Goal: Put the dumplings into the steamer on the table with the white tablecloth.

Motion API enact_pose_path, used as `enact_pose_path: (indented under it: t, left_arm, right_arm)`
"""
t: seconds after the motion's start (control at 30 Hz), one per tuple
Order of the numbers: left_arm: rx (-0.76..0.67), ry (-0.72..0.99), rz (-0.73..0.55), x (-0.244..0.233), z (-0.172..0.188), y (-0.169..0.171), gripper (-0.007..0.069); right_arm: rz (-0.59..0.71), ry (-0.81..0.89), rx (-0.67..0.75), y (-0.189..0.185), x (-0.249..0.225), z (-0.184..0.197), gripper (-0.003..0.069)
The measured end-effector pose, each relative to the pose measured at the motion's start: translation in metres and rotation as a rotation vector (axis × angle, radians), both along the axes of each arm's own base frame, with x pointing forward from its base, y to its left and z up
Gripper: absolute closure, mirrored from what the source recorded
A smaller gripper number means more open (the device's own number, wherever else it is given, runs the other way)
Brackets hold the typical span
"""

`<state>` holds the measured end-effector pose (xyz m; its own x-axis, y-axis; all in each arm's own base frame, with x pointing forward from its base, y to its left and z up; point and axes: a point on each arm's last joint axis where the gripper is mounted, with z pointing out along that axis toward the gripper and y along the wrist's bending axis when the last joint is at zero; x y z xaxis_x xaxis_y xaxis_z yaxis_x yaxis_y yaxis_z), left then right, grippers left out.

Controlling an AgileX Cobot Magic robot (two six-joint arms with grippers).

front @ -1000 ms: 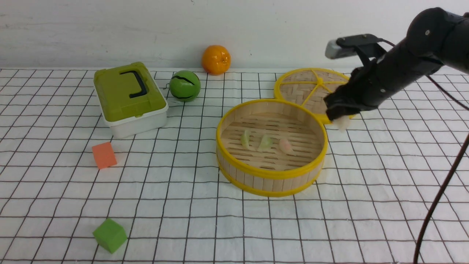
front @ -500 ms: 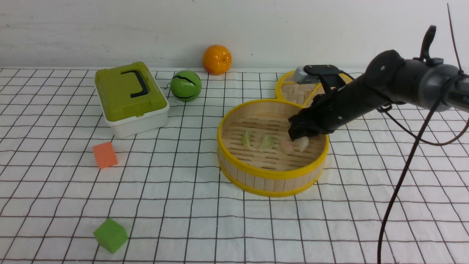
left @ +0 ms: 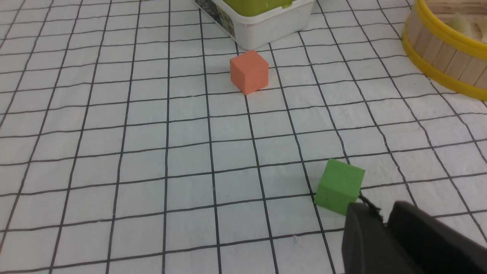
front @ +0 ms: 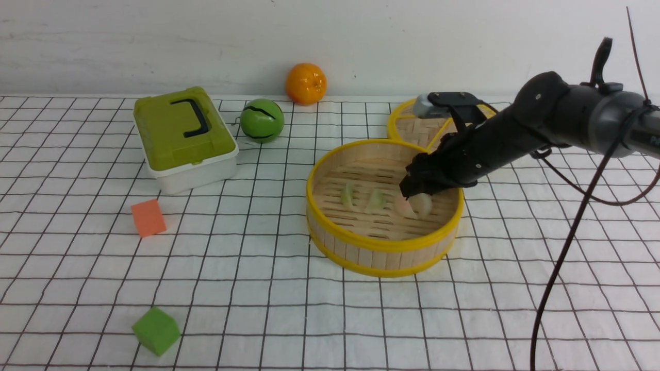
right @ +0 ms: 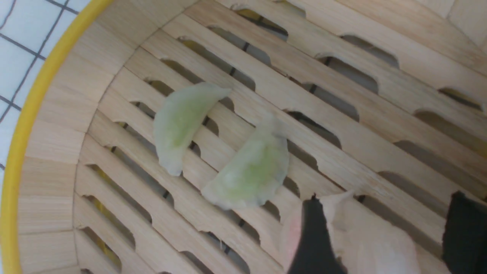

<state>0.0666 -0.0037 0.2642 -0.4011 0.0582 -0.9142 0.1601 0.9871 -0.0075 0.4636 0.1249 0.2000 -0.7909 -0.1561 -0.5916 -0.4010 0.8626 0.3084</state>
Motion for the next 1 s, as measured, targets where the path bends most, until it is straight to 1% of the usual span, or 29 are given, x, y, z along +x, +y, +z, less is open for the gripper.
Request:
enact_pose_path:
  t: [0.1, 0.13, 0.17, 0.23, 0.27, 0.3, 0.33, 0.37, 0.4, 0.43, 0.47, 0.5, 0.57, 0.63, 0.7, 0.73, 0.77, 0.8, 0.83, 0.93, 0.97, 1.0]
  left_arm:
    - [0.000, 0.000, 0.000, 0.000, 0.000, 0.000, 0.0533]
    - [0.000, 0.000, 0.000, 0.000, 0.000, 0.000, 0.0533]
    - [0.000, 0.000, 0.000, 0.000, 0.000, 0.000, 0.0533]
    - [0.000, 0.000, 0.000, 0.000, 0.000, 0.000, 0.0533]
    - [0.000, 0.001, 0.000, 0.000, 0.000, 0.000, 0.0533]
    - [0.000, 0.001, 0.000, 0.000, 0.000, 0.000, 0.0533]
    - [0.000, 0.001, 0.000, 0.000, 0.000, 0.000, 0.0533]
    - [0.000, 0.001, 0.000, 0.000, 0.000, 0.000, 0.0533]
    - [0.000, 0.001, 0.000, 0.000, 0.000, 0.000, 0.0533]
    - [0.000, 0.001, 0.000, 0.000, 0.000, 0.000, 0.0533]
    - [0.000, 0.001, 0.000, 0.000, 0.000, 0.000, 0.0533]
    - [0.000, 0.001, 0.000, 0.000, 0.000, 0.000, 0.0533]
    - [0.001, 0.000, 0.001, 0.000, 0.000, 0.000, 0.0533]
    - [0.001, 0.000, 0.001, 0.000, 0.000, 0.000, 0.0533]
    - [0.001, 0.000, 0.001, 0.000, 0.000, 0.000, 0.0533]
    - [0.001, 0.000, 0.001, 0.000, 0.000, 0.000, 0.0532]
    - [0.001, 0.000, 0.001, 0.000, 0.000, 0.000, 0.0531]
    - [0.001, 0.000, 0.001, 0.000, 0.000, 0.000, 0.0530]
    - [0.001, 0.000, 0.001, 0.000, 0.000, 0.000, 0.0529]
    - [0.001, 0.000, 0.001, 0.000, 0.000, 0.000, 0.0523]
    - [0.001, 0.000, 0.001, 0.000, 0.000, 0.000, 0.0523]
    - [0.001, 0.000, 0.001, 0.000, 0.000, 0.000, 0.0521]
  right_arm:
    - [0.024, -0.038, -0.011, -0.004, -0.008, 0.032, 0.0242]
    - [0.027, -0.039, -0.011, -0.005, -0.009, 0.035, 0.0249]
    - [0.035, -0.079, -0.012, -0.008, -0.016, 0.062, 0.0277]
    - [0.046, -0.170, -0.028, -0.021, -0.042, 0.125, 0.0363]
    - [0.052, -0.187, -0.046, -0.026, -0.050, 0.139, 0.0410]
    - [0.051, -0.201, -0.050, -0.027, -0.053, 0.144, 0.0420]
    - [0.065, -0.256, -0.091, -0.038, -0.083, 0.185, 0.0508]
    - [0.067, -0.262, -0.104, -0.040, -0.086, 0.189, 0.0519]
    - [0.084, -0.299, -0.162, -0.050, -0.121, 0.222, 0.0619]
    - [0.084, -0.291, -0.170, -0.050, -0.122, 0.221, 0.0627]
    - [0.074, -0.309, -0.213, -0.058, -0.150, 0.239, 0.0666]
    - [0.046, -0.323, -0.251, -0.066, -0.177, 0.251, 0.0675]
    - [0.002, -0.329, -0.292, -0.075, -0.207, 0.256, 0.0673]
    - [-0.076, -0.369, -0.332, -0.087, -0.246, 0.255, 0.0668]
    - [-0.145, -0.392, -0.357, -0.096, -0.270, 0.240, 0.0664]
    - [-0.192, -0.441, -0.357, -0.101, -0.287, 0.230, 0.0664]
    - [-0.215, -0.484, -0.351, -0.103, -0.294, 0.225, 0.0663]
    - [-0.251, -0.548, -0.346, -0.108, -0.312, 0.207, 0.0663]
    - [-0.266, -0.599, -0.342, -0.110, -0.321, 0.197, 0.0663]
    - [-0.301, -0.828, -0.310, -0.113, -0.348, 0.160, 0.0663]
    - [-0.300, -0.823, -0.313, -0.114, -0.350, 0.156, 0.0663]
    - [-0.311, -0.945, -0.284, -0.114, -0.361, 0.139, 0.0663]
